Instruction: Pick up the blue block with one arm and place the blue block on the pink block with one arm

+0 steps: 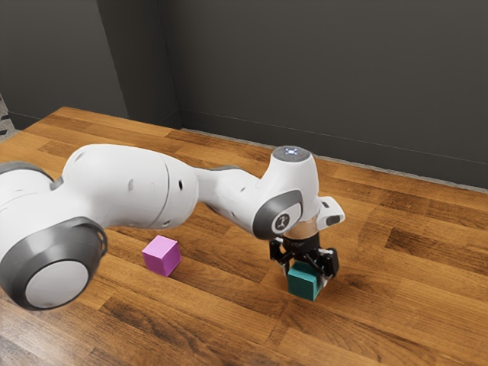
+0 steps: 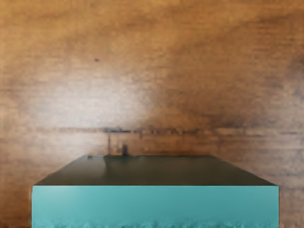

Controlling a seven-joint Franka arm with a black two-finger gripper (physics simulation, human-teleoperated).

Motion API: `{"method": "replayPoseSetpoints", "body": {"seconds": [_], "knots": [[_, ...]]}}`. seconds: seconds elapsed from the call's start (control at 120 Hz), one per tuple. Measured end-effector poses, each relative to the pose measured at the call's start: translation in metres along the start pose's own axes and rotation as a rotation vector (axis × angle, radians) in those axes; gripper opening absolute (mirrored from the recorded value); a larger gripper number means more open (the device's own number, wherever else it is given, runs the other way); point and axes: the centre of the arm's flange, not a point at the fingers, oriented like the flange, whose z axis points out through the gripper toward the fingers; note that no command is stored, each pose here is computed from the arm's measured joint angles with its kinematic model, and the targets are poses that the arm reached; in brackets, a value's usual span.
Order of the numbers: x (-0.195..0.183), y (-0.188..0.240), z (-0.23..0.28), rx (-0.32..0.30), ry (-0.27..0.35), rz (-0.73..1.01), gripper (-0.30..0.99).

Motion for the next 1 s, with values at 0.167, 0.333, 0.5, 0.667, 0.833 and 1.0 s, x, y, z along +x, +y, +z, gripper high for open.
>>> {"method": "replayPoseSetpoints", "body": {"seconds": [0.167,0.333,0.5,0.667,0.833,1.0], "knots": [[0.000,0.000,-0.012,-0.006,0.010,0.001,0.67],[-0.001,-0.001,-0.008,-0.002,0.003,0.001,0.67],[-0.001,-0.002,-0.006,0.000,0.000,0.000,0.66],[-0.001,-0.001,-0.007,-0.001,0.001,0.000,0.52],[0.000,-0.001,-0.008,0.000,0.003,-0.002,0.40],[0.000,-0.002,-0.008,0.003,0.004,-0.006,0.39]]}}
